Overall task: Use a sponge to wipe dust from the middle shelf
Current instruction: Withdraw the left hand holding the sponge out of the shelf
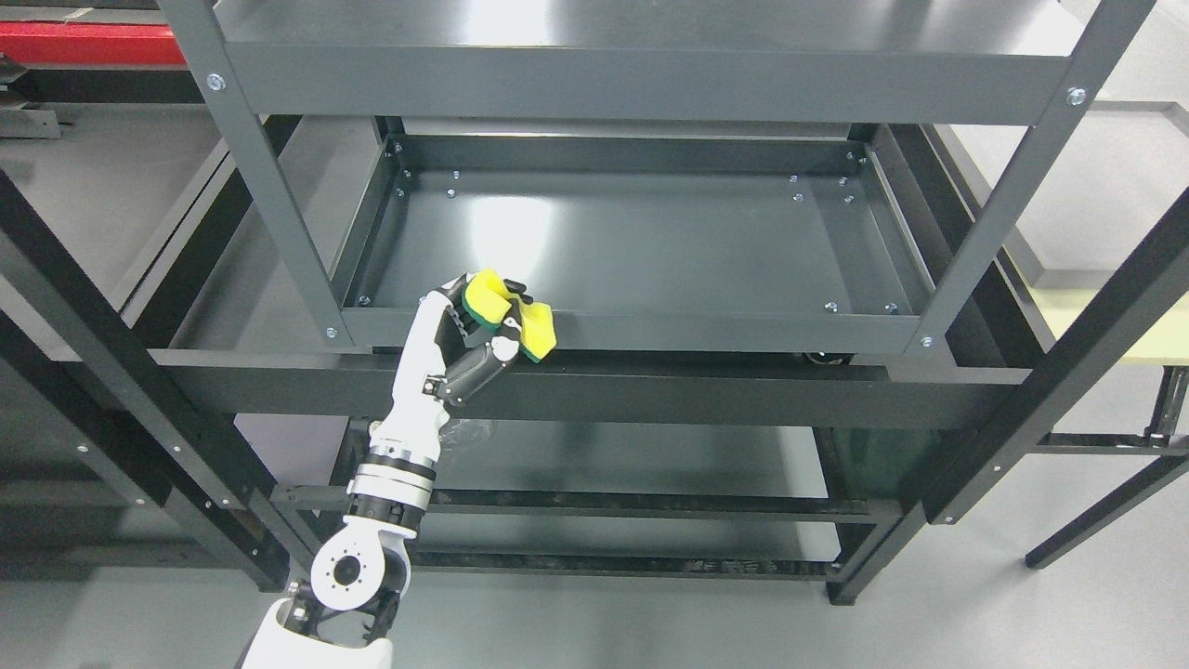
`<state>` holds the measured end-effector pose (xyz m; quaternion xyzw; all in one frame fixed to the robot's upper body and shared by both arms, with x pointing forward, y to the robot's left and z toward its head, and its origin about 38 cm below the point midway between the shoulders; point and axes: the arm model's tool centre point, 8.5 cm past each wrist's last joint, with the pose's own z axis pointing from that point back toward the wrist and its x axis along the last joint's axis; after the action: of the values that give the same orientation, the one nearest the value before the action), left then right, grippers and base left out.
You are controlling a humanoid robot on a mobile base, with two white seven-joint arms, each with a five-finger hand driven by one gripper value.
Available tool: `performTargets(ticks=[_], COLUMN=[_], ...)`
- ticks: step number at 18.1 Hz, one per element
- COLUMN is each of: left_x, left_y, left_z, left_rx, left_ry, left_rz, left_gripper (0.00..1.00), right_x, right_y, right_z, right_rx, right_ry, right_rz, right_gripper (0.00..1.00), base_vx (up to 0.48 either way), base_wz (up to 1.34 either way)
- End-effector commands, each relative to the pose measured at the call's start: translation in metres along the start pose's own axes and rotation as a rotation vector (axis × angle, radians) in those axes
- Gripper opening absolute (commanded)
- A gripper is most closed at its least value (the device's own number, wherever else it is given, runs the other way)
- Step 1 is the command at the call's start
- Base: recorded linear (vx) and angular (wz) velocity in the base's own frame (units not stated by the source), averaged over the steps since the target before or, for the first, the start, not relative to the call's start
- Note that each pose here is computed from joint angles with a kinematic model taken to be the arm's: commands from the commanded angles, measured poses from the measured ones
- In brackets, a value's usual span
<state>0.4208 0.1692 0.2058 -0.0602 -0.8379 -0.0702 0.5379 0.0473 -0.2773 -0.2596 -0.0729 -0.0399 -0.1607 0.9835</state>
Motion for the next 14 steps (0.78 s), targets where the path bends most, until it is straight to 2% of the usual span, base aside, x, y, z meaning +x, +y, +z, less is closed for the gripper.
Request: performTargets(ticks=[1, 6, 14], left_x=[0.026, 0.019, 0.011], left_y=[0.025, 0.058, 0.053], left_z=[0.004, 0.02, 0.028], left_rx=[0.073, 0.165, 0.146], left_ry=[-0.076, -0.049, -0.03], left_rz=[-0.027, -0.047, -0.043], left_gripper=[0.0, 0.0, 0.0], right_x=[0.002, 0.002, 0.002], right_y=[-0.01, -0.01, -0.01], right_z=[-0.001, -0.001, -0.001], right_rx=[-0.015, -0.014, -0.014], right_ry=[0.049, 0.049, 0.049], right_rz=[0.003, 0.003, 0.003], right_gripper=[1.0, 1.0, 1.0], base_vx=[0.0, 0.0, 0.012], base_wz=[0.0, 0.0, 0.0])
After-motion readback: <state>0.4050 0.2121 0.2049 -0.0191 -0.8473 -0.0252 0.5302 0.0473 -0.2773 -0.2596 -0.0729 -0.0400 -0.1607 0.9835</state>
